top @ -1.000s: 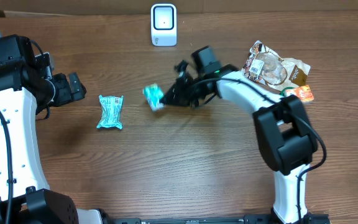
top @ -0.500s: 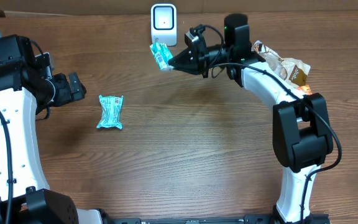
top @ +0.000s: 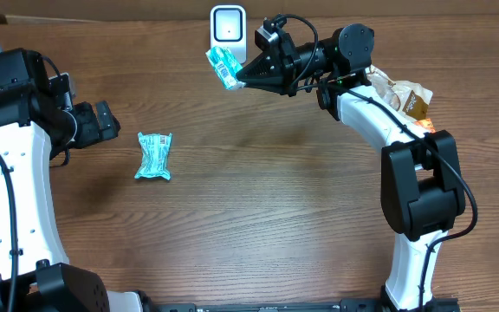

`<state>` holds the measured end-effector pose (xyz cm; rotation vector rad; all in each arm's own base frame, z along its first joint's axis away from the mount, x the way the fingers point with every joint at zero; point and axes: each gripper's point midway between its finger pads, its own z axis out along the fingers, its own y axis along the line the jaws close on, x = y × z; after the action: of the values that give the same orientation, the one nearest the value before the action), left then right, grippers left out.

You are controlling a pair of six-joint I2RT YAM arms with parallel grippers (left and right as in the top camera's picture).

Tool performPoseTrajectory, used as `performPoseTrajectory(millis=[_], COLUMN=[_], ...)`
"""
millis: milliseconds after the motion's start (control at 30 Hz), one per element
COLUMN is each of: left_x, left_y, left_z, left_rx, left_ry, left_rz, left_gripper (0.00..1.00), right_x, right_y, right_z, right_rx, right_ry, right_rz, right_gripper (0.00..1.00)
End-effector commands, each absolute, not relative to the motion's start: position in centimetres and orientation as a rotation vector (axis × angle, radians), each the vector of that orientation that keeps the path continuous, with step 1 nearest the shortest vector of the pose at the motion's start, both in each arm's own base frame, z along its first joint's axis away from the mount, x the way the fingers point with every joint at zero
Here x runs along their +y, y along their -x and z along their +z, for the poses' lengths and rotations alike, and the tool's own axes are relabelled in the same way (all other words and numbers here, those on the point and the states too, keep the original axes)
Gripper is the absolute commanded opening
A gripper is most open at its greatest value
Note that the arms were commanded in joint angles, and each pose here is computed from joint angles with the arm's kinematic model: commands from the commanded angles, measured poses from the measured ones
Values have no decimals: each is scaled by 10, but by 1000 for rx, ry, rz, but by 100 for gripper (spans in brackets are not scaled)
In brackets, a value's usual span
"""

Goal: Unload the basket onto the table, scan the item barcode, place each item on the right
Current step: 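Lift the Kleenex pack toward the scanner with the right gripper, then hold the Kleenex pack in front of the scanner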

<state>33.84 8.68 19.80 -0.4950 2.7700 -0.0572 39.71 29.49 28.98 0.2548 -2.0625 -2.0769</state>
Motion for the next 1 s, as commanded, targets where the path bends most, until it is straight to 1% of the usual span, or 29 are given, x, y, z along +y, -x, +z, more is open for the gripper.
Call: performPoseTrajectory(millis=[0,167,267,433,533,600,700,733,867,967], left_x=[84,84,84,84,84,84,84,84,84,84], left_y=[-339,-339,-339,-339,-339,-339,-339,-339,-339,-339], left_z=[202,202,202,202,202,202,202,202,202,202], left_rx=[2759,2759,2759,2759,2760,2759,2760,2760,2759,2759], left_ry=[477,477,477,477,476,476,476,476,476,476], left_rz=[-60,-60,-60,-60,-60,-60,-60,-60,-60,-60], left_gripper=[100,100,100,100,100,100,100,100,100,100], right_x=[293,294,296,307,308,303,289,279,256,236], right_y=[-387,-389,-392,-407,-418,-424,-424,-421,-413,-414], right_z=[308,309,302,261,224,186,141,118,88,86], right_rx=[-2044,-2063,-2066,-2105,-2213,-2359,-2562,-2659,-2807,-2934], right_ry=[-209,-274,-283,-202,-55,89,231,292,348,343], right_rz=[-2018,-2070,-2079,-2095,-2047,-1936,-1716,-1568,-1290,-1069], right_gripper=[4,4,4,4,4,4,4,4,4,4])
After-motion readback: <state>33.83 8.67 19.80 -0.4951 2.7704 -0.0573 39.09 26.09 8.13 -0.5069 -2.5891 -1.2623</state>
